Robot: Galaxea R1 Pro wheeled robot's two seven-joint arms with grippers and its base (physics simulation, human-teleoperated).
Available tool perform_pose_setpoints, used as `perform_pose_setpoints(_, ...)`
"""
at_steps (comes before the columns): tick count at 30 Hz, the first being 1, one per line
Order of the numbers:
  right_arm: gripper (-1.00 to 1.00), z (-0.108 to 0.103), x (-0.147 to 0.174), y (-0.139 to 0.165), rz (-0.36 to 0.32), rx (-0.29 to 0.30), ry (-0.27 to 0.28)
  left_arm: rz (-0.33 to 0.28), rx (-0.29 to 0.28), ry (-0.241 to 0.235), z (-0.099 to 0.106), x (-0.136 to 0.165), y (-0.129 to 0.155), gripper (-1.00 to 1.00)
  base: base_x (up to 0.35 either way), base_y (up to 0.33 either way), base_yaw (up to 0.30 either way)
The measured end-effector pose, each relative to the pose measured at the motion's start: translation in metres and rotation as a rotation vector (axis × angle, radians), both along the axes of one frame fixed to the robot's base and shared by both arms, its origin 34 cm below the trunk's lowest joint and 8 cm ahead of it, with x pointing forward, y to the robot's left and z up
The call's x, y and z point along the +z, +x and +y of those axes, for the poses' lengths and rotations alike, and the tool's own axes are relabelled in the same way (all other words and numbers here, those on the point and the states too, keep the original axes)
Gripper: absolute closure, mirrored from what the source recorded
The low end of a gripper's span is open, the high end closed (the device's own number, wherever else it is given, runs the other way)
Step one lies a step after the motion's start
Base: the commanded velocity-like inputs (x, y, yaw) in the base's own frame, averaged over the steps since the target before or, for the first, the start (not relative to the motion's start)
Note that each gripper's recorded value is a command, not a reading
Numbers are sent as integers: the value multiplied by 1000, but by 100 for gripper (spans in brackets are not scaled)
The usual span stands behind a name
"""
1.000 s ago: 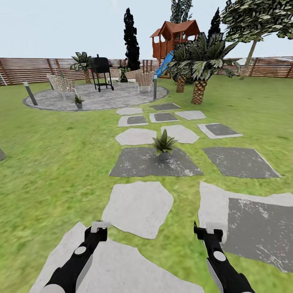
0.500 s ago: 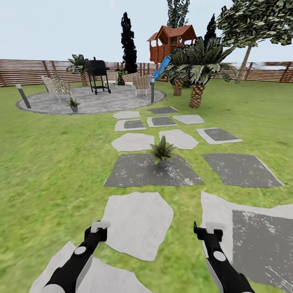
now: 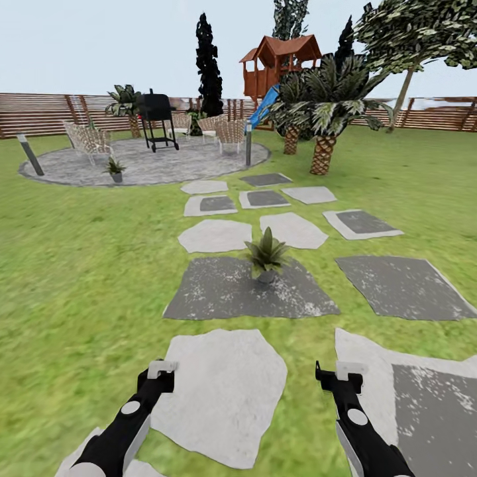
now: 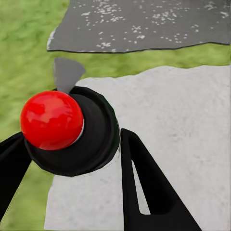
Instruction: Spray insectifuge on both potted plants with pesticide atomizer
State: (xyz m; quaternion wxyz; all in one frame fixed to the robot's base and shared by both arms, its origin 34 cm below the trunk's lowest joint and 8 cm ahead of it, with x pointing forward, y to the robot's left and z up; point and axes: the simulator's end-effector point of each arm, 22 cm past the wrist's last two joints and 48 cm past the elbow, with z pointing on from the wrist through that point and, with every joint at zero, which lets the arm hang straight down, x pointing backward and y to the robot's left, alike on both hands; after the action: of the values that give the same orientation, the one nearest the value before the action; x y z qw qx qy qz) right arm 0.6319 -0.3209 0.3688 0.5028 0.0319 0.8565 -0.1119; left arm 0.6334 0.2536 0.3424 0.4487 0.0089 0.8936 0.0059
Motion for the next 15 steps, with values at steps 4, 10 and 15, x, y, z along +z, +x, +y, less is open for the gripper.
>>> perform_pose_setpoints(4, -100, 0, 0, 0, 0, 0, 0, 0, 0, 0, 0, 0, 0, 100, 337, 0, 0)
perform_pose_setpoints(10, -100, 0, 0, 0, 0, 0, 0, 0, 0, 0, 0, 0, 0, 100, 333, 91, -78)
perform_pose_setpoints(15, -100, 0, 0, 0, 0, 0, 0, 0, 1, -1, 0, 0, 0, 100, 297, 185, -250)
